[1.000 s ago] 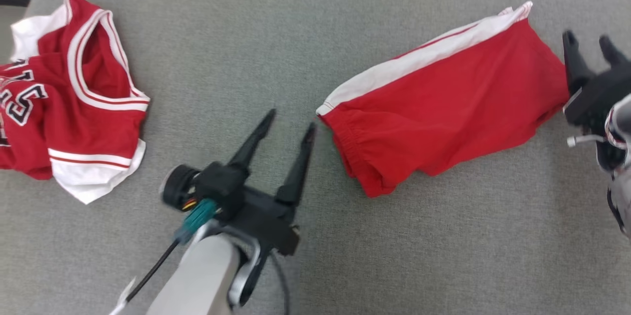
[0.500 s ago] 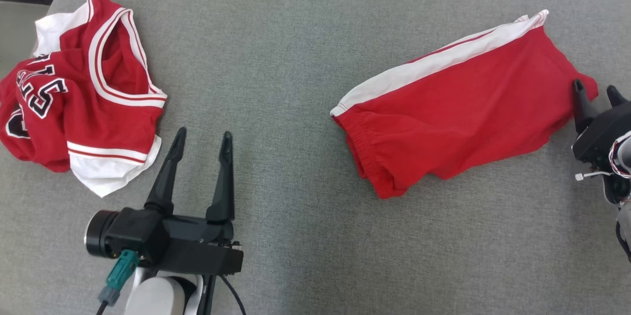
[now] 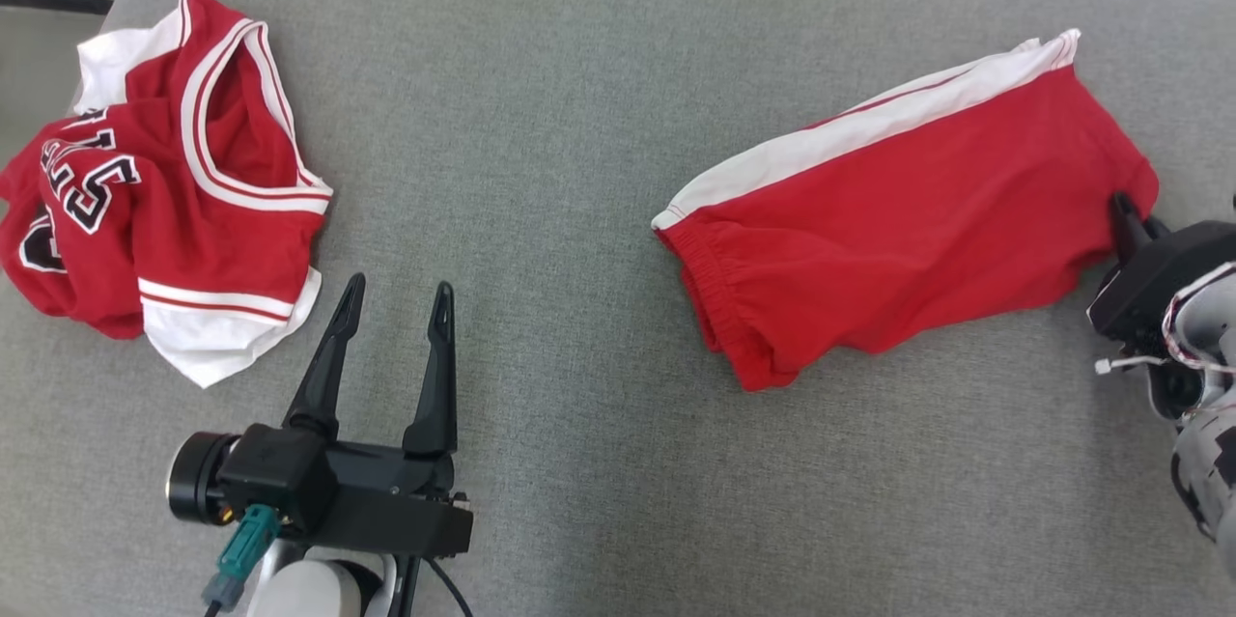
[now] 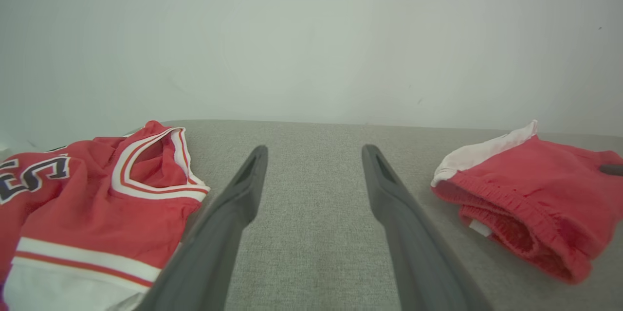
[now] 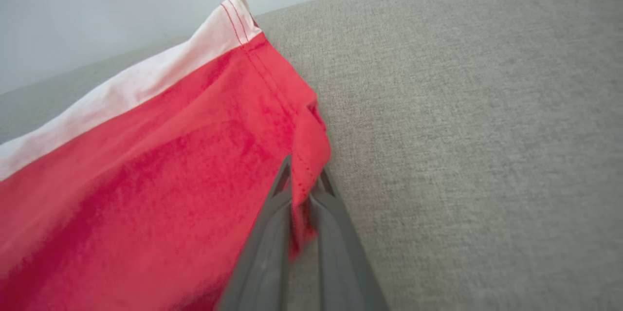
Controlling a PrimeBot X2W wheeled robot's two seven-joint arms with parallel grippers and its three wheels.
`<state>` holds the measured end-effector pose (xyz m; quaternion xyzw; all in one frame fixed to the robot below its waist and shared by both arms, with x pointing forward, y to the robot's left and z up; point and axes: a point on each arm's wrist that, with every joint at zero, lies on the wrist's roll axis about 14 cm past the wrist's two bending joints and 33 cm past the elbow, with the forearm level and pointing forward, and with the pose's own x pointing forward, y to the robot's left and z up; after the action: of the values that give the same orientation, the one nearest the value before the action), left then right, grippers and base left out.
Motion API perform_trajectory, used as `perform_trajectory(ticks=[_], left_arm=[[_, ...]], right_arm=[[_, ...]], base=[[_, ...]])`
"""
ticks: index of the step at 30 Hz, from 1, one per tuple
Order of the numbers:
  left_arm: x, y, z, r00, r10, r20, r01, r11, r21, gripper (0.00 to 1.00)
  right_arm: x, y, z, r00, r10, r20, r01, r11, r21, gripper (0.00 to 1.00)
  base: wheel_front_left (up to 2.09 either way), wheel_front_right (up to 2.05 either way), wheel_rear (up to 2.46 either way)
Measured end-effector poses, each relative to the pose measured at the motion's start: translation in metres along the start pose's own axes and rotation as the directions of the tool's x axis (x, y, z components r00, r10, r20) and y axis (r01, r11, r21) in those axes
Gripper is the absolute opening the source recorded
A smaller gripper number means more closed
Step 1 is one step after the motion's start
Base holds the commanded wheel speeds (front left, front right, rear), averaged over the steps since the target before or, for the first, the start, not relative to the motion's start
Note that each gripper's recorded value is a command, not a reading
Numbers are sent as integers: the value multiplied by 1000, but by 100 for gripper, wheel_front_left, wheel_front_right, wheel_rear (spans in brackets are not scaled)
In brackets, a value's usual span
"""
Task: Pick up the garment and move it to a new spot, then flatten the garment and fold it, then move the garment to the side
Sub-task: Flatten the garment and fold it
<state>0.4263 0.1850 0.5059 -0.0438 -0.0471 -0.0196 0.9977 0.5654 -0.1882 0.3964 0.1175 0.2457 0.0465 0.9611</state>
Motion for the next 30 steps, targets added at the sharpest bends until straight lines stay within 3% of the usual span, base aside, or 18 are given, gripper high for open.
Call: perform_trajectory(ticks=[7,13,26,30], left_arm=[[-13,0,1,1000,4,-5,-4,1000,-13,100],[-23,-6,6,1000,-10,4,10,1000,-22,100],[-37,-23,16,998,-62,28,63,998,-31,100],[-41,-25,17,997,-66,33,67,997,-33,100]], right_arm=[[-28,-1,-4,998,17,55,-19,999,43,0],[-65,-22,-12,995,-11,95,1,994,109,0],[-147,-96,-41,973,-192,127,159,960,230,0],[-160,-105,-43,966,-219,135,181,952,246,0]], base=[[0,0,0],[0,0,0],[0,0,0],[0,0,0]])
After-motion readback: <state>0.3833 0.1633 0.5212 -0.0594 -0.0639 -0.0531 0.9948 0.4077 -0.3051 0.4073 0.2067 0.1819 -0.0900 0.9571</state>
